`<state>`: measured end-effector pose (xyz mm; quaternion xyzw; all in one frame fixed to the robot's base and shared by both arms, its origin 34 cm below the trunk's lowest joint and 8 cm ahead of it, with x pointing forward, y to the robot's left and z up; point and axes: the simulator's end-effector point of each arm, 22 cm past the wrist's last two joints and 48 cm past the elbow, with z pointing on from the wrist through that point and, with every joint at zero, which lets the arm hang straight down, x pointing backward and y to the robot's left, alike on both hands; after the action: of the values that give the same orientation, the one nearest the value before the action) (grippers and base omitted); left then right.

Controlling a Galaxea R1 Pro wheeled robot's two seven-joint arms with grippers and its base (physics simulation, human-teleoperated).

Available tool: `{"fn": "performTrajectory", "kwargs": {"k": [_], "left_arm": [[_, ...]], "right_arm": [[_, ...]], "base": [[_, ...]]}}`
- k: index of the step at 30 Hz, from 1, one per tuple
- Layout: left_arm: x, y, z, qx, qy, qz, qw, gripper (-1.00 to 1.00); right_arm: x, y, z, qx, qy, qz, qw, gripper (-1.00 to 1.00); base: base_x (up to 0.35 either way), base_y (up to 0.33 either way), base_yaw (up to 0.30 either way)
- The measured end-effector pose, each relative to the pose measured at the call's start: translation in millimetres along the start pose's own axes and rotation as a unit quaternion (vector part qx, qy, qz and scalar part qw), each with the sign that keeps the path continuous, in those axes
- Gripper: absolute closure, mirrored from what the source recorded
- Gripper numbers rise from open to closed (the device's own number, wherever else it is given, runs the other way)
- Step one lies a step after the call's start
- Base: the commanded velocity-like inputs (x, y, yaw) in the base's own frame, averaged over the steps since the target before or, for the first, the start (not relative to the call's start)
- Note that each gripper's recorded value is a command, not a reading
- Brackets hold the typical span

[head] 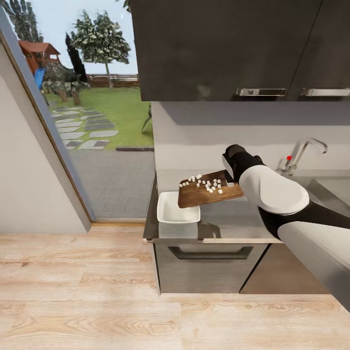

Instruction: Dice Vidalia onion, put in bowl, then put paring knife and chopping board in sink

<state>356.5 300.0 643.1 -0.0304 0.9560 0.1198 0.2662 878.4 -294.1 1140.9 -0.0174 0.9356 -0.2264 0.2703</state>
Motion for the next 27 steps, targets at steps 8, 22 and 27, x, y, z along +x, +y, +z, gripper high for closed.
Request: {"fn": "performTrajectory", "kwargs": {"k": [8,22,27], "left_arm": [[0.0,0.0,0.0,0.0,0.0,0.0,1.0,-1.0],[0.0,0.0,0.0,0.0,0.0,0.0,1.0,-1.0],[0.0,0.0,0.0,0.0,0.0,0.0,1.0,-1.0]], "right_arm": [[0.2,-1.2,0.0,0.005,0.0,-0.002,1.0,1.0],[-0.5,-18.6,-1.5,0.049,-0.001,-0.005,0.9988,1.0],[-0.6,-19.0,-1.7,0.05,-0.001,-0.005,0.9987,1.0]], "base": [[0.0,0.0,0.0],[0.0,0.0,0.0],[0.0,0.0,0.0]]}}
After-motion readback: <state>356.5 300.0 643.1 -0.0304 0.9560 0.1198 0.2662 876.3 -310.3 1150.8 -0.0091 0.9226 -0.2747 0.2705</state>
